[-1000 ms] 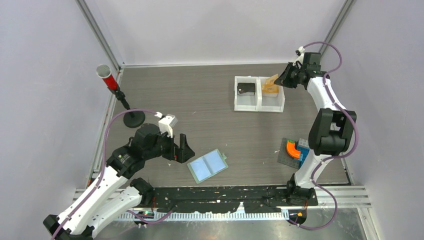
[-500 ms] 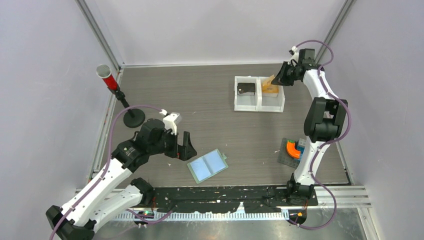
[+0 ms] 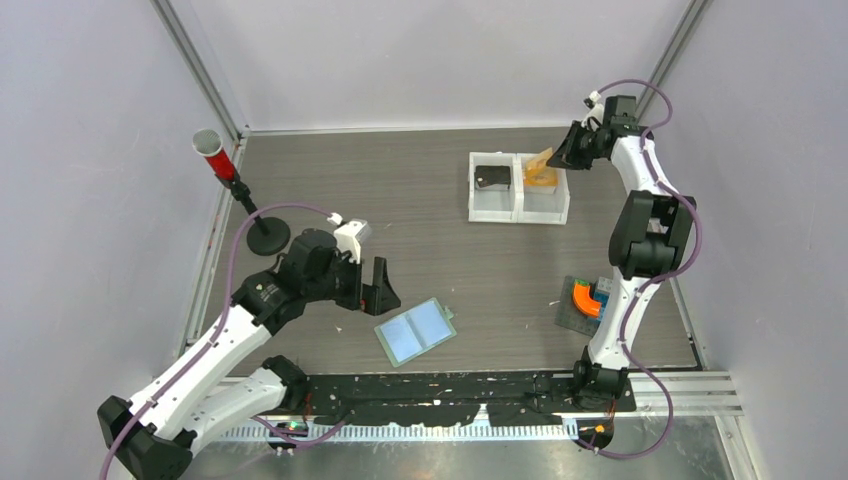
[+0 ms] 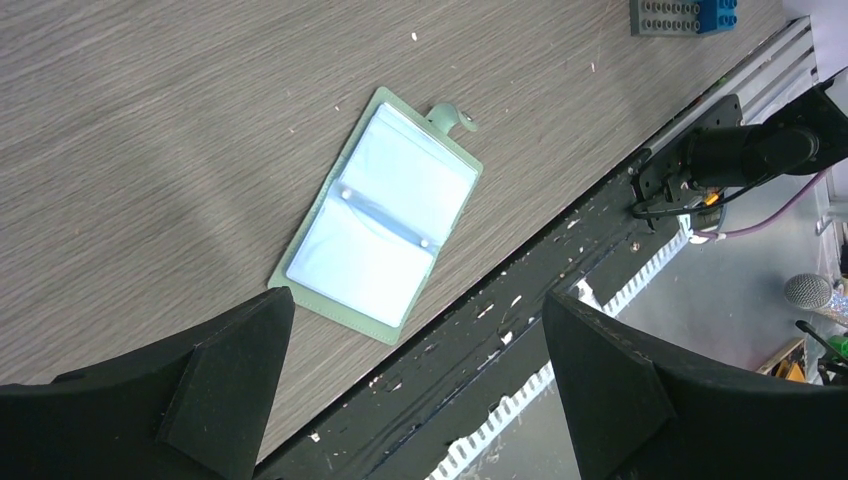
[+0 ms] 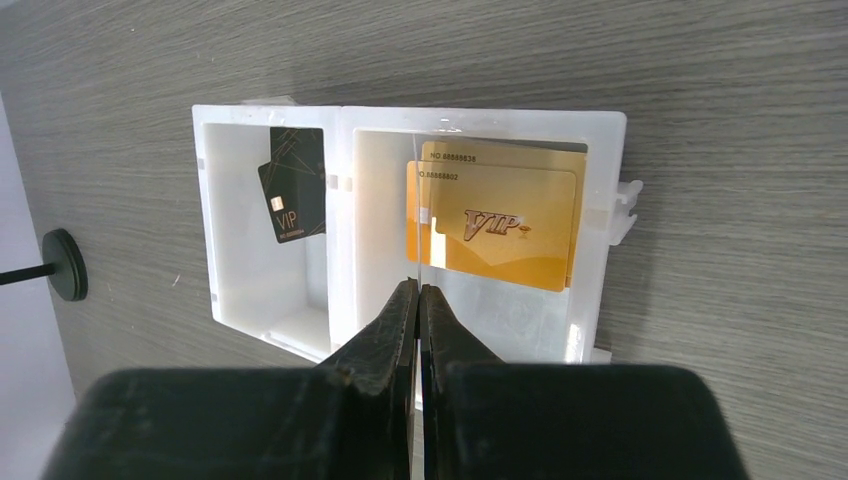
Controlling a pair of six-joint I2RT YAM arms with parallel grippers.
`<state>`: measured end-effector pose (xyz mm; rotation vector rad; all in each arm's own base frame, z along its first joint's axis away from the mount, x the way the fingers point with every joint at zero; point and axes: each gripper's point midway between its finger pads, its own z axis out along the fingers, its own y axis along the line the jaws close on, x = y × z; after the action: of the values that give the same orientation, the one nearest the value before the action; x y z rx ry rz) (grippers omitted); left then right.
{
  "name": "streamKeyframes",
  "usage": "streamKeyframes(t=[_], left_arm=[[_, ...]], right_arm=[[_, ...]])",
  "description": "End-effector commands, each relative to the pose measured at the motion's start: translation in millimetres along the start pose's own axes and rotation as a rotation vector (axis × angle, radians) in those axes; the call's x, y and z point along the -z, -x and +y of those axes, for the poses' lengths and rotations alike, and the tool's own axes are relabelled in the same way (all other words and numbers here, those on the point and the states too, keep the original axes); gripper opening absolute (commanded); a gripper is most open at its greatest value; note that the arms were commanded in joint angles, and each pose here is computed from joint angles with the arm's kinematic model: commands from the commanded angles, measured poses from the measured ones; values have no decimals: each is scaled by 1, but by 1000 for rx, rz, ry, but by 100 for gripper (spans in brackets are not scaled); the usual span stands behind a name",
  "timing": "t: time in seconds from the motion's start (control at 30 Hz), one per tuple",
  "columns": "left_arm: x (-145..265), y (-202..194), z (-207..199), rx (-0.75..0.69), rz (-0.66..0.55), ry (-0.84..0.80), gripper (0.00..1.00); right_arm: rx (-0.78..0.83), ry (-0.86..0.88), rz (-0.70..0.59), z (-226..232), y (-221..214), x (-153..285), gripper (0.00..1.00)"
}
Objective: Take the credit cards out of the card holder
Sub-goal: Place the credit card in the storage box.
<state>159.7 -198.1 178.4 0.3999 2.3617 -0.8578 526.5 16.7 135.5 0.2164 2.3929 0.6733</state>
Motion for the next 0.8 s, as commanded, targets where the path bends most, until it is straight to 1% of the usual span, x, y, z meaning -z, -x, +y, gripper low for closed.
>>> streamKeyframes(t=[0.0,0.17,0.33,0.4,0.43,0.63,0.77], left_arm=[[7,26,-16,-23,-72,-42,99],[7,29,-15,-30,-69,-34,99],[6,29,-14,-32,-67,-28,99],[6,28,-14,-30,-63,-28,99],[6,28,-15,-31,-62,-31,99],[9,29,-16,-55,-50,-32,99],[11,30,-18,-61,-38,-32,99]], right_arm=[[14,38,-29,7,14,2,7],[10,53,-10,7,8,-1,8],[9,56,-11,7,11,-2,9],[7,54,-6,6,11,-4,13],[5,52,-1,4,10,-6,16],[6,24,-23,0,18,-6,25],[12,-8,-57,0,29,-1,29]])
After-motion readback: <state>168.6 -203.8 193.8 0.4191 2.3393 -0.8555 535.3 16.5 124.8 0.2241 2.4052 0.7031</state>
